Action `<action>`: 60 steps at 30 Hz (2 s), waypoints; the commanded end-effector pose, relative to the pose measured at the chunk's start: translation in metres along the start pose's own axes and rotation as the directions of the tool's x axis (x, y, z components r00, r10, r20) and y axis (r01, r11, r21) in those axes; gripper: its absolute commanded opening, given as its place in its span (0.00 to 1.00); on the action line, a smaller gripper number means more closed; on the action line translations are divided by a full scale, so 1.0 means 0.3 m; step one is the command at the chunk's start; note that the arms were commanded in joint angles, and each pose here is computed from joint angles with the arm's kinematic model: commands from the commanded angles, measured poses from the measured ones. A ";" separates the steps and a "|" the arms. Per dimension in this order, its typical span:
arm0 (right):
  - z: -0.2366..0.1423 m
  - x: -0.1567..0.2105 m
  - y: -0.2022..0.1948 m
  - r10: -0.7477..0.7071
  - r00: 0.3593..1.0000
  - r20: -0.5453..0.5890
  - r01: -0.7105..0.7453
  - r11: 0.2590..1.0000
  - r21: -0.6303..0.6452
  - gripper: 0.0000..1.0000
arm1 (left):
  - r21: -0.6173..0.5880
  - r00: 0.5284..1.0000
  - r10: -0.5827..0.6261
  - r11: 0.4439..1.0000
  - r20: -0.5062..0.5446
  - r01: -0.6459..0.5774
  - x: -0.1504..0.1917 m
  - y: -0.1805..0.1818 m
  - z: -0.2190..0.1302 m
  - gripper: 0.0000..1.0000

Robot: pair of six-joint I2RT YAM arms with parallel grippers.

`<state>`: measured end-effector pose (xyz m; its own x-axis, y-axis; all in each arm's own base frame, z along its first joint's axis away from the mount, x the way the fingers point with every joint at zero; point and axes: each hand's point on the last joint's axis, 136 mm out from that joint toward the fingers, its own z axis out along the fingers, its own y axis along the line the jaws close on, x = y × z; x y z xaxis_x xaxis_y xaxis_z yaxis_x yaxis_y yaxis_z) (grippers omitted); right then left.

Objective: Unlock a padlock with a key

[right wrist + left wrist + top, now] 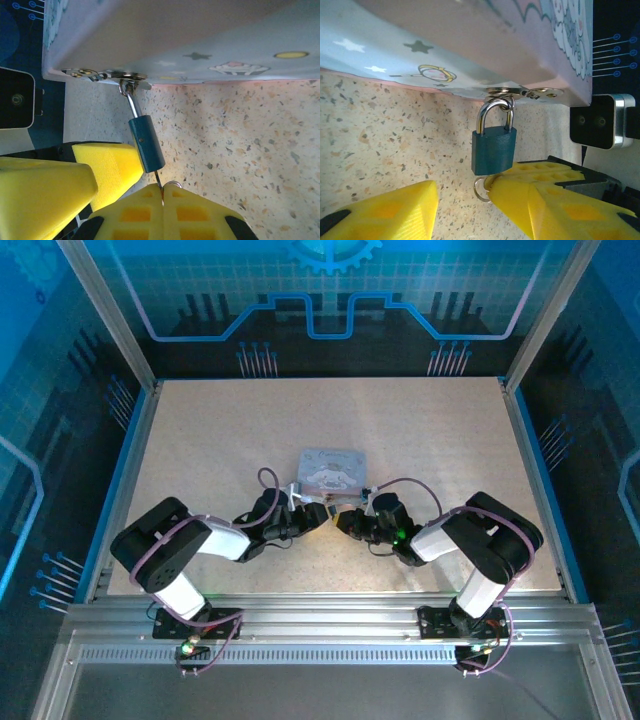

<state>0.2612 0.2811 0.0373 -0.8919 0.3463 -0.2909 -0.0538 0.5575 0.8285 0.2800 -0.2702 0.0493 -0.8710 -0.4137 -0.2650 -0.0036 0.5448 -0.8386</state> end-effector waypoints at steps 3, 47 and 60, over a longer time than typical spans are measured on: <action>0.016 0.022 0.022 0.014 0.999 -0.041 -0.014 1.000 -0.008 0.04 | 0.085 0.999 -0.037 0.996 0.032 0.034 -0.031 -0.046 0.022 0.45; -0.056 -0.019 0.021 -0.038 0.999 -0.009 0.038 0.999 0.025 0.30 | 0.153 0.987 -0.154 0.977 0.038 0.147 -0.039 -0.055 0.076 0.06; -0.351 -0.156 0.089 -0.446 0.891 0.088 0.423 0.884 0.202 0.72 | 0.083 0.988 -0.156 0.984 0.012 0.155 -0.040 -0.110 0.028 0.07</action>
<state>0.2594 0.2177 0.1220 -0.7662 0.2666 -0.5847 -0.2610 0.7024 0.6622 0.2947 -0.2803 0.0593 -0.8403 -0.5263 -0.1296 -0.1280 0.4249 -0.8961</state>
